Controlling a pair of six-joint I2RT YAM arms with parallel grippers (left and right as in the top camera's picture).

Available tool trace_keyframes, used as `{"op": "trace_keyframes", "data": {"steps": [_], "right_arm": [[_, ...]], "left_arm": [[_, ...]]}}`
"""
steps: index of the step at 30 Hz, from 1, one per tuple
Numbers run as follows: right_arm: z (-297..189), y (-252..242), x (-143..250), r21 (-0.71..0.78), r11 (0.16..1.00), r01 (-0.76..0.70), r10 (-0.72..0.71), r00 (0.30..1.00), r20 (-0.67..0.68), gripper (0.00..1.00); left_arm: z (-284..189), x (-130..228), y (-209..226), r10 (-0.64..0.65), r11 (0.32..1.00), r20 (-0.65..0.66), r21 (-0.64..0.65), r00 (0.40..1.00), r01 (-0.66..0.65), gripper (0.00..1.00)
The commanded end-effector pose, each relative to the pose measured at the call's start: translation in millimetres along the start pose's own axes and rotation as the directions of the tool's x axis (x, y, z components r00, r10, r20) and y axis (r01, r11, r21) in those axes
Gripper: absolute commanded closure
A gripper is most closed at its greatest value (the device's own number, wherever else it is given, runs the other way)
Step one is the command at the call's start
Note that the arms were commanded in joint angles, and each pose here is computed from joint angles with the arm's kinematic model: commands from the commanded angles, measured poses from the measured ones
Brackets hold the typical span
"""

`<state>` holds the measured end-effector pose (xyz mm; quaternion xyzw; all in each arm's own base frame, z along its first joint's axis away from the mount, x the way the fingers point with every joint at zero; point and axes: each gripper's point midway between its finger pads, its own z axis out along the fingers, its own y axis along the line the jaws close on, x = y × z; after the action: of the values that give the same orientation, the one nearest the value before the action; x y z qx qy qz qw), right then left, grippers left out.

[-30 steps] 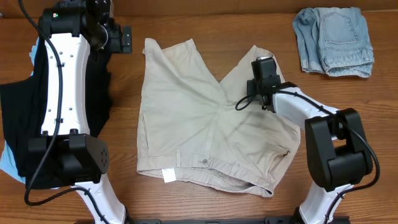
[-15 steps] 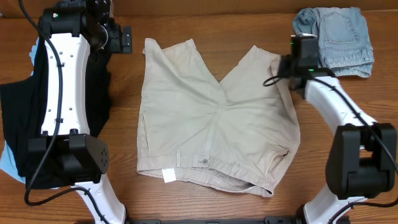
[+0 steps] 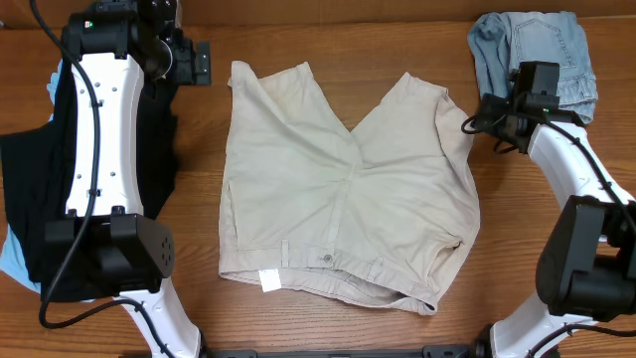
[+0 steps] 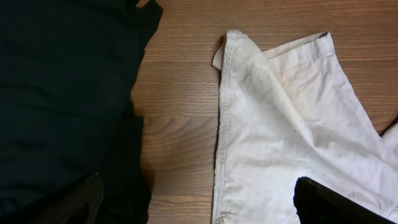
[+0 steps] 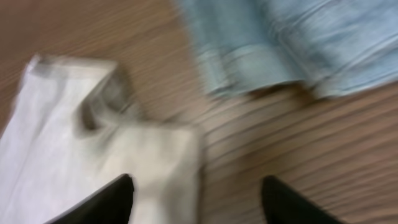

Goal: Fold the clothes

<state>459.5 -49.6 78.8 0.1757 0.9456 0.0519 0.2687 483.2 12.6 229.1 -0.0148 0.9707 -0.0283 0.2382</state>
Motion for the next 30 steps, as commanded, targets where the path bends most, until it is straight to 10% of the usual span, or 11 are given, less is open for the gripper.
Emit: {"op": "trace_keyframes", "data": {"steps": [1, 30], "right_arm": [[-18.3, 45.2, 1.1, -0.209, 0.977, 0.041, -0.048, 0.998, -0.031, 0.21], [36.0, 15.6, 59.4, -0.111, 0.994, -0.016, -0.008, 0.978, -0.211, 0.26]], "left_arm": [[7.0, 3.0, -3.9, 0.021, 1.0, -0.018, 0.011, 1.0, -0.021, 0.0], [6.9, 5.8, -3.9, 0.02, 1.0, -0.029, 0.011, 0.999, -0.02, 0.0]]}}
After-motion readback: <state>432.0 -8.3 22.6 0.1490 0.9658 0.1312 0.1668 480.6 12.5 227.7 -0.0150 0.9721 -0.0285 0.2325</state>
